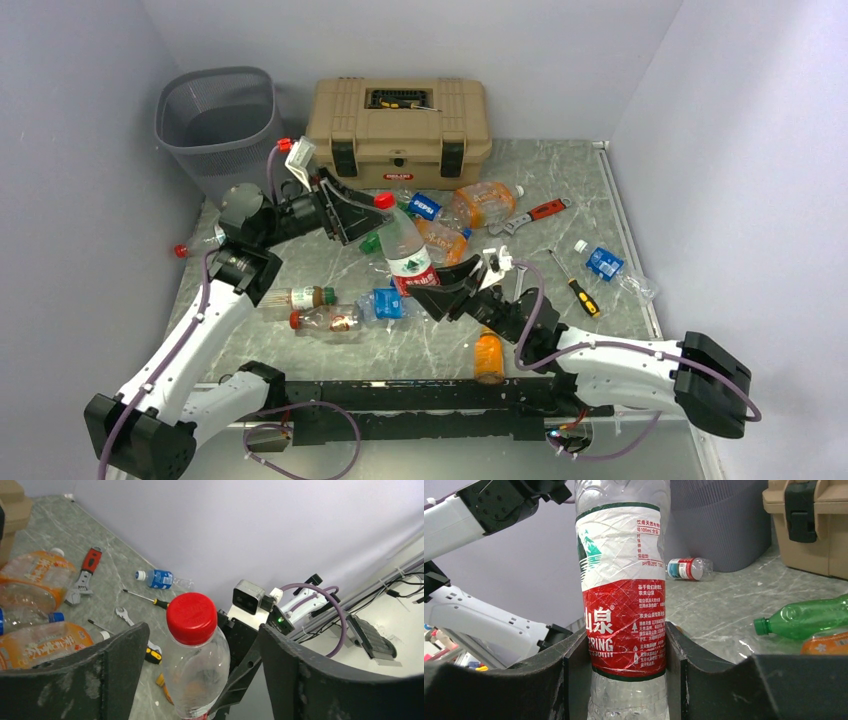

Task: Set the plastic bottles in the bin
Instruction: Pick up the plastic bottle at the center of the board.

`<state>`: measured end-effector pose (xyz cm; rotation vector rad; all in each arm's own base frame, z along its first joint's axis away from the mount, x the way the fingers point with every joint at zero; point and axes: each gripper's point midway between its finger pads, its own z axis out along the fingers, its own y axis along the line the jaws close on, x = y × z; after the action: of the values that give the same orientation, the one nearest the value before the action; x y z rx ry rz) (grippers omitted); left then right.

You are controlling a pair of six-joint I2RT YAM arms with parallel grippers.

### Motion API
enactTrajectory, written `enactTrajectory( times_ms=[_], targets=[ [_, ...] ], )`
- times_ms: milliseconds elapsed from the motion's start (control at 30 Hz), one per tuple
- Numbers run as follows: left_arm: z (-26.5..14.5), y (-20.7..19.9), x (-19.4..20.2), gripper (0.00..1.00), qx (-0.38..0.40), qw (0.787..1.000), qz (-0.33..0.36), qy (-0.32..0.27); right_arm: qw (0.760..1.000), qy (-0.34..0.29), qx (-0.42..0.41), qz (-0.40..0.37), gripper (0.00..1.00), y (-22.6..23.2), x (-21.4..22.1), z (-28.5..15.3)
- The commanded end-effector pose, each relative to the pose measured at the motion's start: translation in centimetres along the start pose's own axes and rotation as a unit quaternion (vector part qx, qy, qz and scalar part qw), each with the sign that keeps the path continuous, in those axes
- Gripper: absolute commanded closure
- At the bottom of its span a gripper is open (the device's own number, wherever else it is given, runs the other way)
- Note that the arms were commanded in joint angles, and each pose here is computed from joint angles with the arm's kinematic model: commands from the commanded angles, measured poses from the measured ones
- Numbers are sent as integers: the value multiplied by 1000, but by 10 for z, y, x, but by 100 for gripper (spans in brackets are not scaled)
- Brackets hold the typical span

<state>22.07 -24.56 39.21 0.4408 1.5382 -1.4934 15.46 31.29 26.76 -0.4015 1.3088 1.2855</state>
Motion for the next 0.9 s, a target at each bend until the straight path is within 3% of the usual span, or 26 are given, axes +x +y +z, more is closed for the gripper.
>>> enactTrajectory(
  times_ms=[0,167,433,500,633,700,867],
  targets=[
    [-2,-8,4,24,5,1000,8,15,998,-64,-18,-8,82,20,-37,18],
    [-3,-4,7,25,-6,1000,12,22,998,-53,-14,-16,81,21,-29,22],
    [-4,-8,4,69,-2,1000,24,12,999,-32,-4,-21,73,16,-15,21],
    [-5,-7,4,79,-5,1000,27,13,1000,-25,-2,-19,62,15,-12,20],
    [-6,-6,2,98,-17,999,41,9,999,24,19,-13,23,12,-1,24],
    [-8,-5,-1,100,-29,998,54,8,998,49,31,-14,3,11,1,24],
    [-19,-4,-11,100,-71,991,113,3,996,78,44,-23,0,13,-10,8]
  ],
)
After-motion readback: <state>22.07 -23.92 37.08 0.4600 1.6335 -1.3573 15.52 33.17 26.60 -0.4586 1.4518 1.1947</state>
